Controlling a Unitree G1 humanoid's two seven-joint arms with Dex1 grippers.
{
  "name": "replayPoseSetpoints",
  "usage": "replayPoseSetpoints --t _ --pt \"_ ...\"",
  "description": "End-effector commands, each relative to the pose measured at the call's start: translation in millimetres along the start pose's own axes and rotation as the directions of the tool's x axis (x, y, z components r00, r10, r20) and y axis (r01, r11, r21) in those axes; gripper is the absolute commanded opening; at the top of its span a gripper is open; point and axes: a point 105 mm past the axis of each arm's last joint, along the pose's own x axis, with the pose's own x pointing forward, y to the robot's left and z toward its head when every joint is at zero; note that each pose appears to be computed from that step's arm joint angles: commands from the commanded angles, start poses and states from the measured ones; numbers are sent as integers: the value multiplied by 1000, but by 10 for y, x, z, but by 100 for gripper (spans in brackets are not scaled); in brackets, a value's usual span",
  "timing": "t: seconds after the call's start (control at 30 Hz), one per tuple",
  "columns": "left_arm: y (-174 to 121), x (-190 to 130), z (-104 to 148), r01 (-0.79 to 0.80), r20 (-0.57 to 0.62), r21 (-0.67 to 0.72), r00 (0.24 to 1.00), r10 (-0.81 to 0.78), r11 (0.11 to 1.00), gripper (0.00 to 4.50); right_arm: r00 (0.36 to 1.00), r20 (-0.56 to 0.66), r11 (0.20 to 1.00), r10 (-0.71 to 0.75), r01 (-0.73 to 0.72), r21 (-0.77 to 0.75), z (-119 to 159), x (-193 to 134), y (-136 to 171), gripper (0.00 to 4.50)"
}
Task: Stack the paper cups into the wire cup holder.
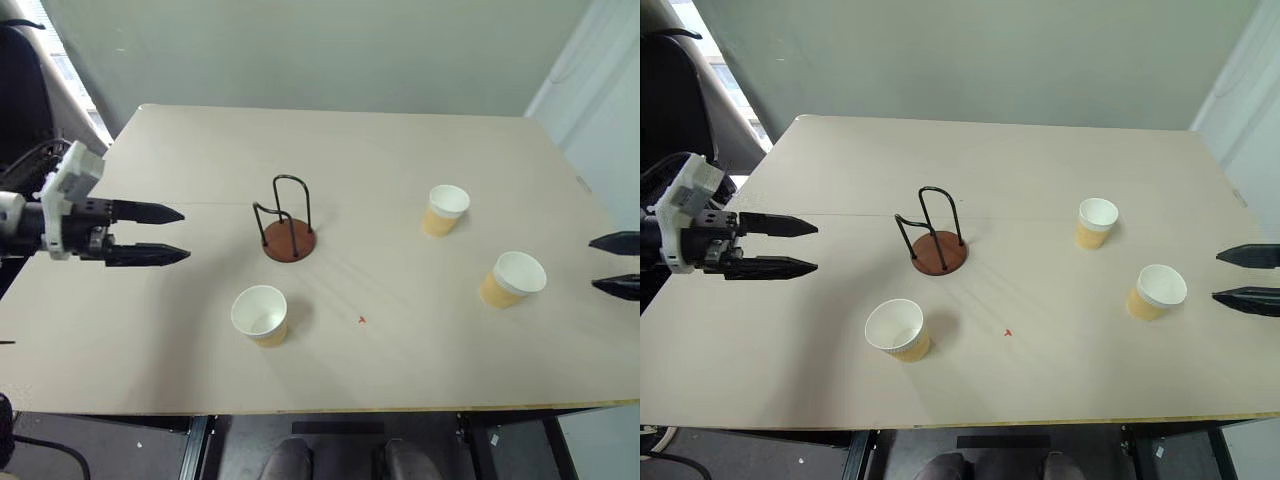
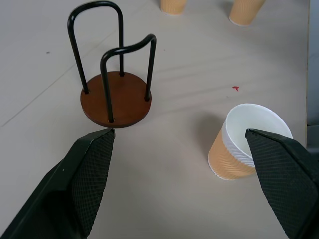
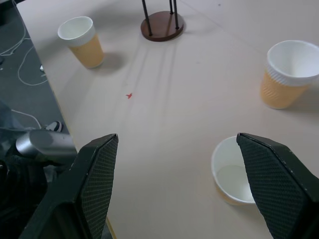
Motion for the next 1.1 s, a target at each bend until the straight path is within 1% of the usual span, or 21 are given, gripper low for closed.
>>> replayPoseSetpoints --t 0.03,0.23,0.47,0.57,0.67,0.8,0.93,1.1 --pt "4 -1 96 -13 27 30 1000 12 999 448 999 19 999 -26 27 -41 94 -26 31 386" --pt "39 82 62 -31 57 21 998 30 999 448 998 47 999 -34 35 -30 72 44 36 386" --pt "88 171 61 -40 56 32 998 38 999 448 997 59 998 -44 46 -37 105 52 27 386" --pt "239 358 -32 -113 -6 83 993 114 990 448 996 85 997 -40 45 -63 210 50 41 386" --pt "434 593 -41 -207 14 97 978 207 973 448 996 94 997 -5 12 -76 274 109 123 386" --pt "502 767 -91 -223 12 108 975 223 969 448 995 91 998 27 -21 -65 252 189 213 386" --pt "568 915 -70 -238 43 76 971 235 968 448 995 95 998 42 -37 -47 209 264 288 386" --pt "730 1106 10 -331 77 56 942 327 942 448 993 110 999 41 -37 -38 206 325 336 386"
